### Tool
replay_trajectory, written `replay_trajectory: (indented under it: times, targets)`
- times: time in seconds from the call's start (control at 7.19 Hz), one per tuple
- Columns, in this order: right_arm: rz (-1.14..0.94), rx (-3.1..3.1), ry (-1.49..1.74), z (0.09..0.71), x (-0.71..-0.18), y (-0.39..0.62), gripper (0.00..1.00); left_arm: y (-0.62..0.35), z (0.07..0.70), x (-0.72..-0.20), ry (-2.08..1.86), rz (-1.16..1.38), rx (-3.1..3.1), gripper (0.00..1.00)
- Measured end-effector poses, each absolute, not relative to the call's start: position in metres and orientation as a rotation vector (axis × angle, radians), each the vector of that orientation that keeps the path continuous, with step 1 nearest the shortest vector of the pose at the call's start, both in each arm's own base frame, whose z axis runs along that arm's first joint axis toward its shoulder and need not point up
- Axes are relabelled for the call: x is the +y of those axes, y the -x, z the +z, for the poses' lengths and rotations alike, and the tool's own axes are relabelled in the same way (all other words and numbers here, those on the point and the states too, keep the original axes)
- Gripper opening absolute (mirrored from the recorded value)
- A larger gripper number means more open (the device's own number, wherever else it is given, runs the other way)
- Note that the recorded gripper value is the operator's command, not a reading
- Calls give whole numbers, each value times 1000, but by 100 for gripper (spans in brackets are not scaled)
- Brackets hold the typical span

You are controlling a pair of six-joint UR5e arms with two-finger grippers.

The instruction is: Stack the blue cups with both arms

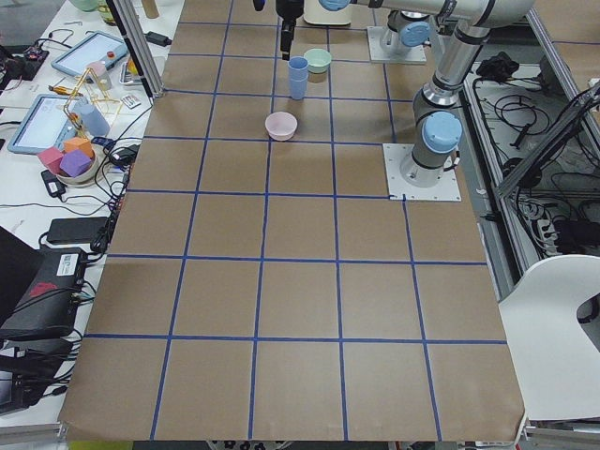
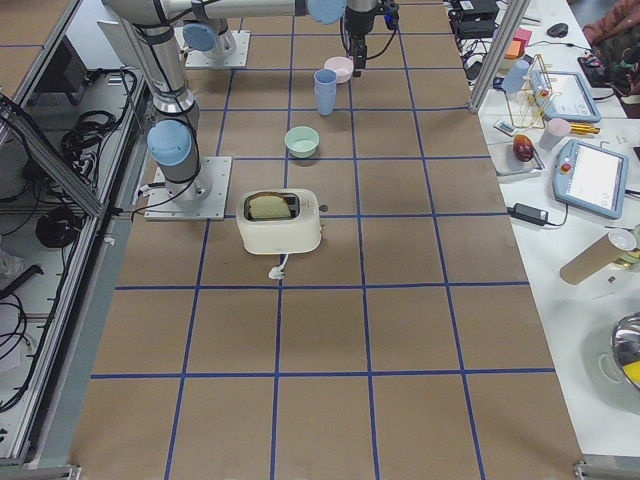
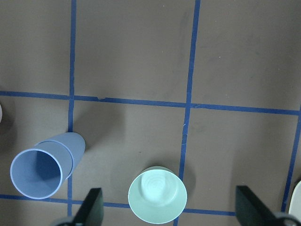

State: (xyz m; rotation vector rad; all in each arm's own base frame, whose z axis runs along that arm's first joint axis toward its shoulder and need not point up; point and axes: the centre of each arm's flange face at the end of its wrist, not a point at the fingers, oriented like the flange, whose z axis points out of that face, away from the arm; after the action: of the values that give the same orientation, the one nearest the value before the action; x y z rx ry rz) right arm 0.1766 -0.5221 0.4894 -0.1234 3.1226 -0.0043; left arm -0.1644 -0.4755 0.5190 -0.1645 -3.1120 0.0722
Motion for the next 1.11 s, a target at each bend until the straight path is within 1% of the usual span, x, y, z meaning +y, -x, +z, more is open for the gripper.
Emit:
replay_trajectory:
  times: [0.42,1.11]
  targets:
    - [31,3162,97,485,-521,-163,100,164,519,-475,165,72,-3112,100]
    - [50,3177,68,497,-508,-151,100,164,519,-474,165,72,-3112,100]
